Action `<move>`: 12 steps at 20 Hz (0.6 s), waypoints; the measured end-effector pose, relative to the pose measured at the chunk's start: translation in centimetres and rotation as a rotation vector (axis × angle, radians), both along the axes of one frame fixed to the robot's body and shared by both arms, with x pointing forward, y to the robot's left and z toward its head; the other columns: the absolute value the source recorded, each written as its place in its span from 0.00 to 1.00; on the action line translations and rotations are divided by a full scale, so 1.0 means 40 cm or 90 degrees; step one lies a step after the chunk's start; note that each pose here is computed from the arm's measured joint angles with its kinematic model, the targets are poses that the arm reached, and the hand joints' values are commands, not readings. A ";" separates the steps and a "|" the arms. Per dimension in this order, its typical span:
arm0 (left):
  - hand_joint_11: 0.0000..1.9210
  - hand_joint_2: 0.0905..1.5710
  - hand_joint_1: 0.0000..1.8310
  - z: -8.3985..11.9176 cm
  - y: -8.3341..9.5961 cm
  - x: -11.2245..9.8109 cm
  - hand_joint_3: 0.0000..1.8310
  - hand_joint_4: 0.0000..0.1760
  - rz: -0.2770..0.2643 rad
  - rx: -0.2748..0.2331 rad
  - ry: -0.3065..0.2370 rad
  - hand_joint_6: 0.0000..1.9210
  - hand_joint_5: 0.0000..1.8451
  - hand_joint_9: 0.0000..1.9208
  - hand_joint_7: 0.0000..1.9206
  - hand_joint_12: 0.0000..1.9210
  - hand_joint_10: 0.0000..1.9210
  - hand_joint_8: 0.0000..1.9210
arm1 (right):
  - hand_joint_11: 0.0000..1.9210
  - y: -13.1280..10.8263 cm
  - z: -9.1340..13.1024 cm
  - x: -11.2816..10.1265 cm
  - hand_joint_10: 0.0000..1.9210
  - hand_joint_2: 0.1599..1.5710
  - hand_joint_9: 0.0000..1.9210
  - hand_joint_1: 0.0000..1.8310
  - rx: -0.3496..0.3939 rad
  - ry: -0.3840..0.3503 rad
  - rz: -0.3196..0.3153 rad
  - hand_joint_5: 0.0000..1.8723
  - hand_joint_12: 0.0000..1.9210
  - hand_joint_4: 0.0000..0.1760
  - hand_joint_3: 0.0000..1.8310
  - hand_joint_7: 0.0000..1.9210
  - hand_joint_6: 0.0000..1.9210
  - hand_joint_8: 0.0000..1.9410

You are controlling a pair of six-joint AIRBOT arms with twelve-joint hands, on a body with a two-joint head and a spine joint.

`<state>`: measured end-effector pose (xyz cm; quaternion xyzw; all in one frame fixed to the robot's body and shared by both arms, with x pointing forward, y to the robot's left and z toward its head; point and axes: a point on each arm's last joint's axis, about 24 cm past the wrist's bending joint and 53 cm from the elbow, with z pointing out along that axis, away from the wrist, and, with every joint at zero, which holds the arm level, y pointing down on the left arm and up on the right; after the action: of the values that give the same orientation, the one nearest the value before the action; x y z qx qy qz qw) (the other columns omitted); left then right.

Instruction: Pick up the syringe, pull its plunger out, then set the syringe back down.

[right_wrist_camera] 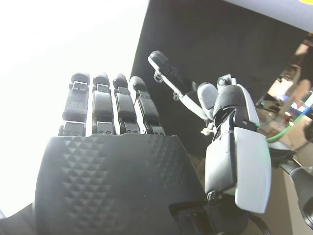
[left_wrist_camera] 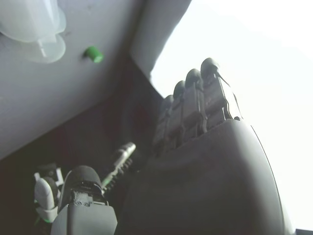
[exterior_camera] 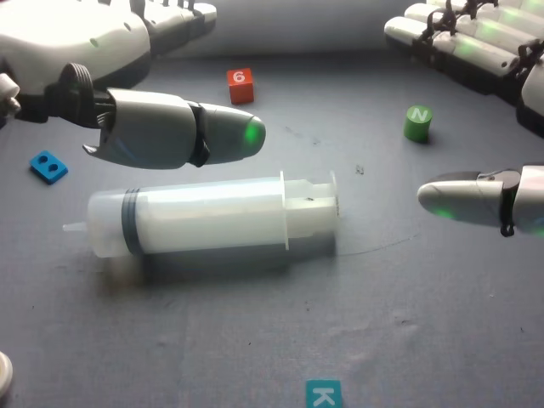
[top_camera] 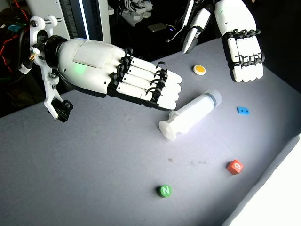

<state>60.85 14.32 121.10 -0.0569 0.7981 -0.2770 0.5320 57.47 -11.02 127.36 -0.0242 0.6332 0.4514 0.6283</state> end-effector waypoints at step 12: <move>0.03 0.55 0.41 -0.123 -0.065 0.043 0.00 0.00 -0.007 -0.021 0.023 0.00 0.00 0.01 0.00 0.08 0.00 0.00 | 0.00 -0.015 -0.031 0.038 0.00 0.68 0.00 0.12 0.027 0.084 -0.003 0.00 0.00 0.00 0.00 0.00 0.00 0.00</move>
<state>62.56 11.71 116.19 -0.0668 0.8032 -0.2920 0.5149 58.97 -11.62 126.11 0.0202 0.6632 0.4643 0.5867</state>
